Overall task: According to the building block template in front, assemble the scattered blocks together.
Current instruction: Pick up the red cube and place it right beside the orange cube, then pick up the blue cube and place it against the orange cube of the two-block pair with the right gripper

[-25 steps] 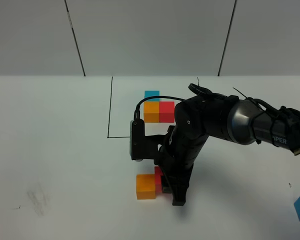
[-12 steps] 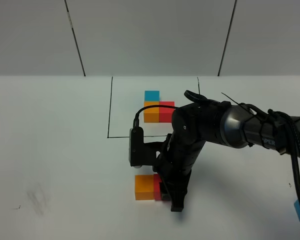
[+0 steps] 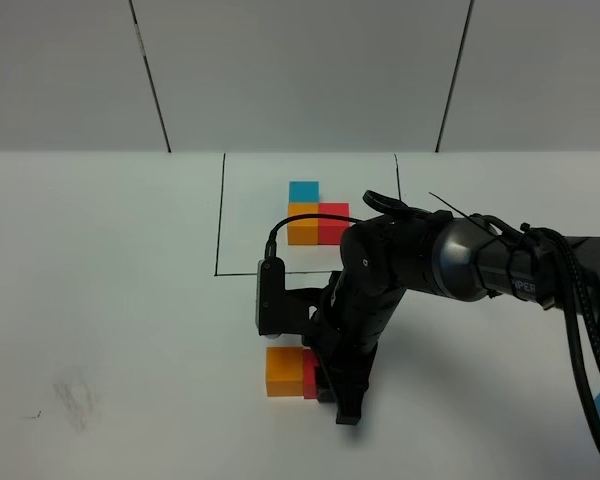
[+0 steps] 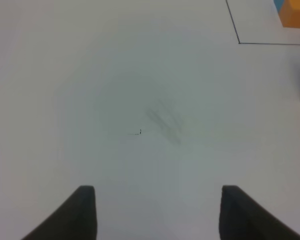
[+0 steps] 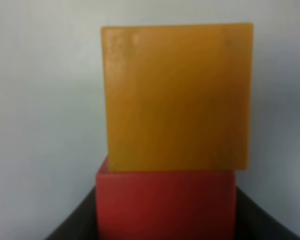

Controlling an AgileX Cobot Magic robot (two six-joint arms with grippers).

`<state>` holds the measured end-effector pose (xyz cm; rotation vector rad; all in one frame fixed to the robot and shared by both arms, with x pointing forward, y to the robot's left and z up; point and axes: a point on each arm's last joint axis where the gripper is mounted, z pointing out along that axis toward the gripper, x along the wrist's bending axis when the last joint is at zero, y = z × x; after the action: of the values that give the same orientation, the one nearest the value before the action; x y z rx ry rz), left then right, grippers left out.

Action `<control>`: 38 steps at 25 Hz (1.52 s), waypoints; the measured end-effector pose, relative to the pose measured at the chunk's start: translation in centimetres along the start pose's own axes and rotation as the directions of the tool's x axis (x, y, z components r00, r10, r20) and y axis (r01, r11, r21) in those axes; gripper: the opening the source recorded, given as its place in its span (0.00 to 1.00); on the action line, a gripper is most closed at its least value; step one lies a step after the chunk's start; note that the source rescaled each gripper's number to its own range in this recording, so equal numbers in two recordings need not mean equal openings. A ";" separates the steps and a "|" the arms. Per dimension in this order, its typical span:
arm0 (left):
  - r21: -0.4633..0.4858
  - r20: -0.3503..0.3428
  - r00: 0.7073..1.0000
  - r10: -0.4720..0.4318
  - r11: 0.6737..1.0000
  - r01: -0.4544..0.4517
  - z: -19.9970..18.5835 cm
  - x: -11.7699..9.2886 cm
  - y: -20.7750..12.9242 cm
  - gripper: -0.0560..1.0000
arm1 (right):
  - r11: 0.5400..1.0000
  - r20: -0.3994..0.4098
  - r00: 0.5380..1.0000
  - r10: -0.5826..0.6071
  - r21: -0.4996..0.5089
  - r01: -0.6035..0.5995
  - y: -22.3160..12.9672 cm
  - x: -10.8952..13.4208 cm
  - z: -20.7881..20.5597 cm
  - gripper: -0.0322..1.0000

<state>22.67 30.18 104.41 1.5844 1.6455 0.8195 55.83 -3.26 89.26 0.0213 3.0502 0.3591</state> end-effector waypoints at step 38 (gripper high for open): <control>0.000 0.000 1.000 0.001 1.000 -0.001 0.0 0.0 0.0 0.25 | 0.713 0.186 0.714 0.675 0.084 -0.696 -2.6 -1.6 -8.5 0.95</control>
<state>22.67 30.18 104.41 1.5852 1.6449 0.8200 56.82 -7.83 97.03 1.1687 2.7849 0.1424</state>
